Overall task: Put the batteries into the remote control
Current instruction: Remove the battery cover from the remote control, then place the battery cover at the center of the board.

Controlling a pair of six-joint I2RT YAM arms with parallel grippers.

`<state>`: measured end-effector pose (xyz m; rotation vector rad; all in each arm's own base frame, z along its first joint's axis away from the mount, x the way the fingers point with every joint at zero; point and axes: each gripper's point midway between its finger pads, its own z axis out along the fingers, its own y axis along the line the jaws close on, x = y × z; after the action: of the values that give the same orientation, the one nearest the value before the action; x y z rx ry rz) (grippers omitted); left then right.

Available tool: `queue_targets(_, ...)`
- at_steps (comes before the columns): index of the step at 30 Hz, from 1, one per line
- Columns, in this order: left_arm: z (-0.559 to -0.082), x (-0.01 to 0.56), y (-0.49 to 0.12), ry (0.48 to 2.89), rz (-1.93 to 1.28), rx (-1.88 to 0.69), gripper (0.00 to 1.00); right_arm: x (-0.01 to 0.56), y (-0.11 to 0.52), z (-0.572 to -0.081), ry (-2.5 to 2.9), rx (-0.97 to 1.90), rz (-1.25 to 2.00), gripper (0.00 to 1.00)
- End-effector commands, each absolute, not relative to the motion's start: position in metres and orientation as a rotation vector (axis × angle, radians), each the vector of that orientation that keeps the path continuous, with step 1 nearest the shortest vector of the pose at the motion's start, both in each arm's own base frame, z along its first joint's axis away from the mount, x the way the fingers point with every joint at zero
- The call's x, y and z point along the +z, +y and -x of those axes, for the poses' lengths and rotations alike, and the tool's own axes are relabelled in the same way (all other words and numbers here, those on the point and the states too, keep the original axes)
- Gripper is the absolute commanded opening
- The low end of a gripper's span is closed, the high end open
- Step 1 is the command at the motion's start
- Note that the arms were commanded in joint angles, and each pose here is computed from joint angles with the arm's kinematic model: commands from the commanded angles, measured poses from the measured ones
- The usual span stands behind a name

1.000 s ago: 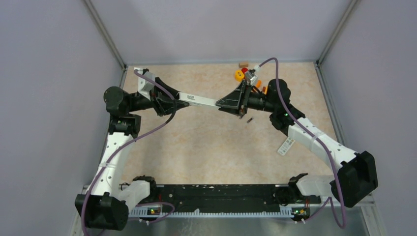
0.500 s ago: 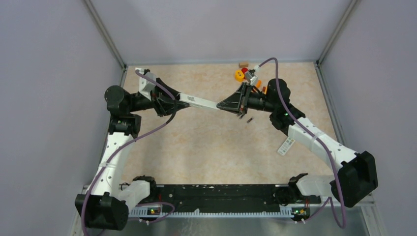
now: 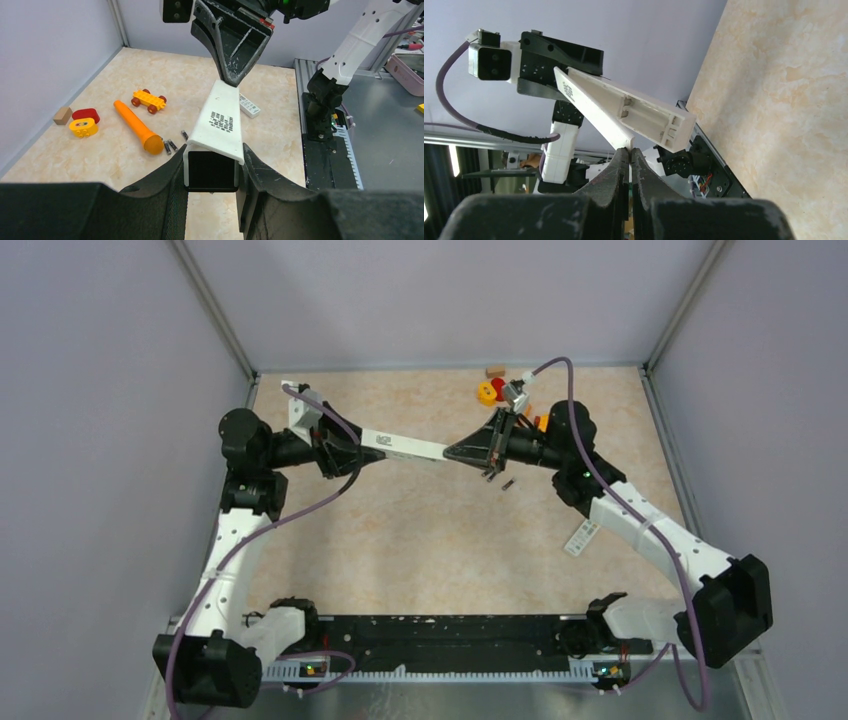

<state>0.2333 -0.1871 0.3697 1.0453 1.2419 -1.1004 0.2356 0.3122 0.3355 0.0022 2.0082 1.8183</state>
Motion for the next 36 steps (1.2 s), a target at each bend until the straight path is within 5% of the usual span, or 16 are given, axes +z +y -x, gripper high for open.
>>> queue_targets(1,-0.237,0.376,-0.187,1.213,-1.066,-1.061,0.0,0.364,0.303,-0.236,1.874,1.808,0.009,0.0)
queue_targets(12,-0.263,0.332,-0.177,1.297,-1.065,-1.031,0.0,0.364,0.27,-0.266,1.756,1.63,-0.188,0.0)
queue_targets(20,-0.275,0.303,-0.167,1.427,-1.016,-0.941,0.0,0.272,0.24,-0.295,1.98,1.256,-0.446,0.0)
queue_targets(36,-0.248,0.346,-0.177,1.243,-1.074,-1.024,0.0,0.116,0.257,-0.274,2.279,1.066,-0.487,0.0)
